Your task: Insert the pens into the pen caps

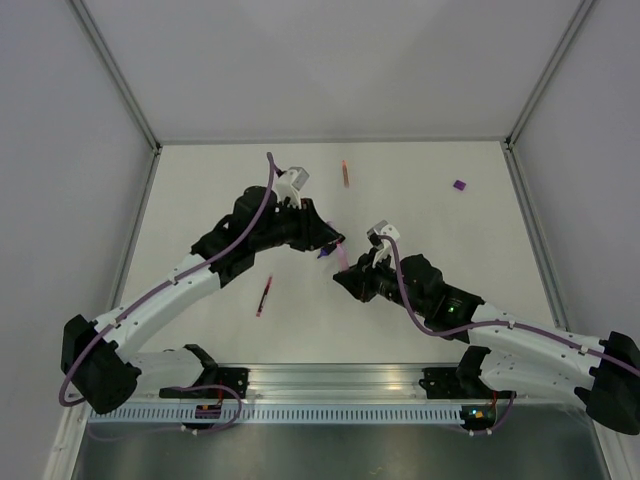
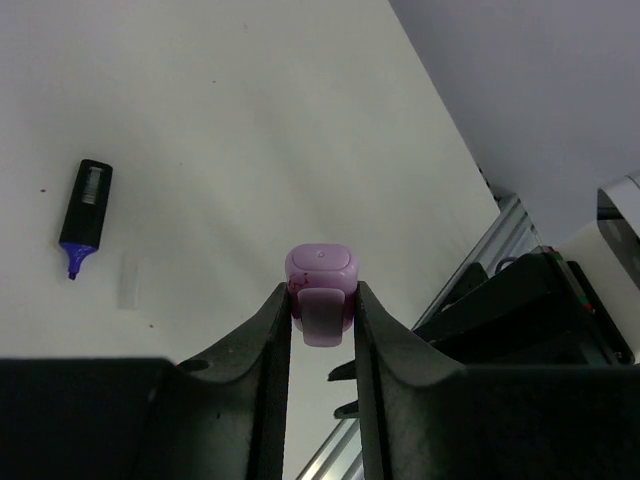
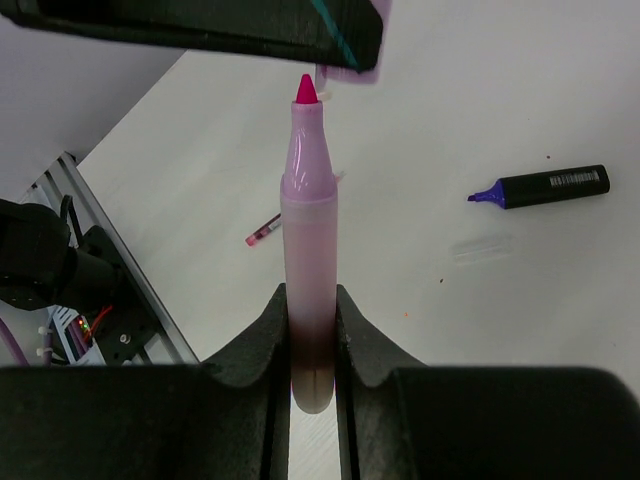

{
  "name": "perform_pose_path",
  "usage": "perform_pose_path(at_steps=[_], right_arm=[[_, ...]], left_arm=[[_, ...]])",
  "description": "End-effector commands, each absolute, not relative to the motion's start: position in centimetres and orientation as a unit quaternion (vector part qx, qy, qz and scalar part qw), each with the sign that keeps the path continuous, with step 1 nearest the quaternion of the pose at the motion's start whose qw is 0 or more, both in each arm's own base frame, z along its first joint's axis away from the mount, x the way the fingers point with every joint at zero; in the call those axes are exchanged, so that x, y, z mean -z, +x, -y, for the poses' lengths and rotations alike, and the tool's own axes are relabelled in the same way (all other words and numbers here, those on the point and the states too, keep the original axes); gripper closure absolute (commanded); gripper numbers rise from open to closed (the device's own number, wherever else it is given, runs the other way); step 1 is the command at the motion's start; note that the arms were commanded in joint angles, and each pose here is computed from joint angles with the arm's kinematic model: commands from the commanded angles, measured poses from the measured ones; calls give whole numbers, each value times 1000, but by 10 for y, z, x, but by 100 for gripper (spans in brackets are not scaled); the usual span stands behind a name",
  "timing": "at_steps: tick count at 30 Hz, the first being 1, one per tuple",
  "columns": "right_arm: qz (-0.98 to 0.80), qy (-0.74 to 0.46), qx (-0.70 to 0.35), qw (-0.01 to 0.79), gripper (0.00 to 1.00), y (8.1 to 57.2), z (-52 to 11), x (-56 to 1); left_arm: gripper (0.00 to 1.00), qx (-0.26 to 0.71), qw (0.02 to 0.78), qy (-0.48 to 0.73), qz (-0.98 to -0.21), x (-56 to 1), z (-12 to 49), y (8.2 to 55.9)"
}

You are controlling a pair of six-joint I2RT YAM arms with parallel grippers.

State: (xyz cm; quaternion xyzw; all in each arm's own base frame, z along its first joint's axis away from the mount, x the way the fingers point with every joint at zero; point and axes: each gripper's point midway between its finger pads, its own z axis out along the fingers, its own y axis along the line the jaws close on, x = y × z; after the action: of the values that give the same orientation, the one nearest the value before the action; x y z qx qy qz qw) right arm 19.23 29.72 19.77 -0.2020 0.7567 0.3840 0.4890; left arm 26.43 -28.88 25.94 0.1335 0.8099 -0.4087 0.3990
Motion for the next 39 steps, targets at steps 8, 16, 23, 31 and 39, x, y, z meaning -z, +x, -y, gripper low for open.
perform_pose_path(at_steps=[8,16,23,31,39], right_arm=[[-737,-193,-410,501,100,194,-306,-215],[-736,-187,-407,507,100,195,-301,-219],[-753,-183,-386,501,100,200,-300,-211],[-751,-182,-391,499,100,200,-302,-211],[-744,-182,-400,504,100,197,-301,-216]], left_arm=[[98,468,467,102,-744,-315,331,247],[98,447,480,91,-749,-312,327,251],[98,407,497,96,-760,-309,309,252],[98,408,486,112,-764,-299,305,240],[98,418,470,125,-767,-286,311,236]])
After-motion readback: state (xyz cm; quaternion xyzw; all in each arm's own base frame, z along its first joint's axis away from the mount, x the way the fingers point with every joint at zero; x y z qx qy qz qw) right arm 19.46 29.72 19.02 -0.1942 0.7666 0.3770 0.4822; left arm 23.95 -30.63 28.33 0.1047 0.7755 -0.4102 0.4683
